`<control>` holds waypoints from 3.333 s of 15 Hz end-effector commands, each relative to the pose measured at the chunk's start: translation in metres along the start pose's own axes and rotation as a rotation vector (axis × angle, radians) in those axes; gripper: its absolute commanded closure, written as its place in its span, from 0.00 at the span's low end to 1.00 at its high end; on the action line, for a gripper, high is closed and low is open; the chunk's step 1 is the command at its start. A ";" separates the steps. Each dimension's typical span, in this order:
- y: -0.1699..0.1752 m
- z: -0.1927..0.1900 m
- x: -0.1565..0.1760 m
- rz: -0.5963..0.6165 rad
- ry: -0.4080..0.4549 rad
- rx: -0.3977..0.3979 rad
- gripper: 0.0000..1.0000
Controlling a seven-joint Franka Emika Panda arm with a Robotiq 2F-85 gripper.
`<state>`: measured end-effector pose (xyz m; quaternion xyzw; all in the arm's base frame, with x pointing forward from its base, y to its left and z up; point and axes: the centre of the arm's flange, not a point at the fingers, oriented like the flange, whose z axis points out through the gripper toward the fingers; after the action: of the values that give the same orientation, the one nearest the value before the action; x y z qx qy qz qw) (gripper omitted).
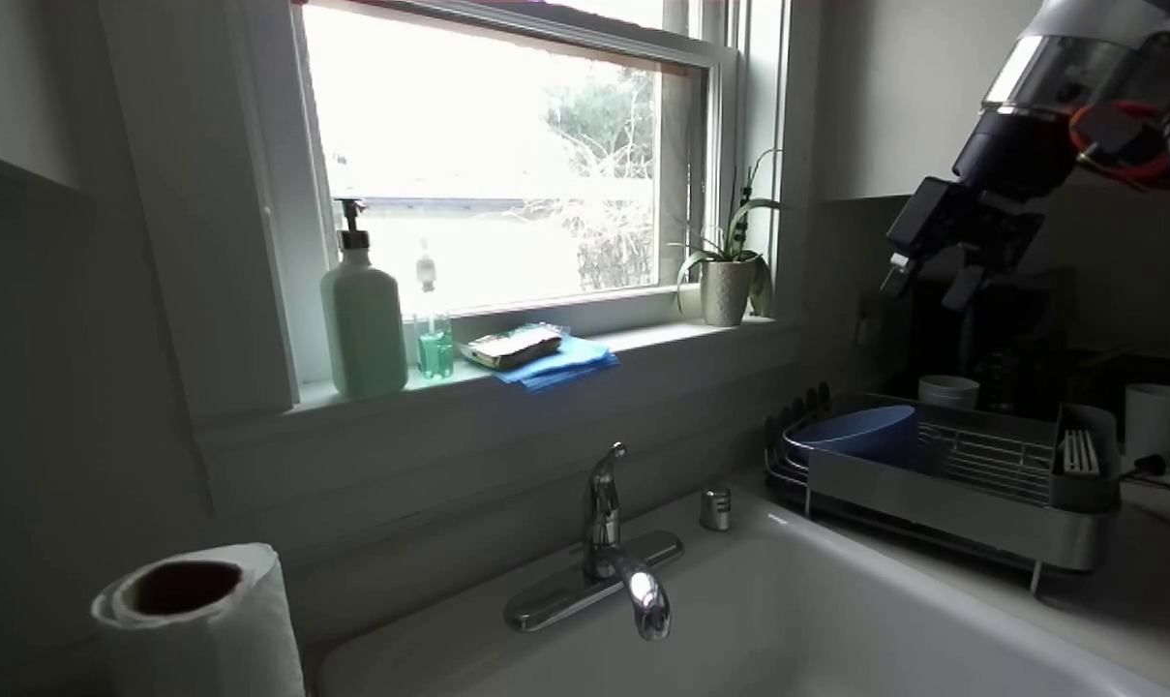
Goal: Pick up the blue bowl from the dish rack and put it in the sink, pick up the silver fork from the dish rack and put it in the blue bowl, close the tap
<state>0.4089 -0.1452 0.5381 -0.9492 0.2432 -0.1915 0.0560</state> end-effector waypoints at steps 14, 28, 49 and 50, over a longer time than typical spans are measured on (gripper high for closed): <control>0.070 0.161 0.112 0.516 -0.098 -0.422 0.00; 0.130 0.229 0.151 0.824 -0.316 -0.447 0.05; 0.133 0.168 0.168 0.792 -0.393 -0.490 0.99; 0.131 0.163 0.168 0.775 -0.392 -0.486 0.99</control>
<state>0.5468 -0.3496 0.3923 -0.7698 0.6277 0.0920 -0.0701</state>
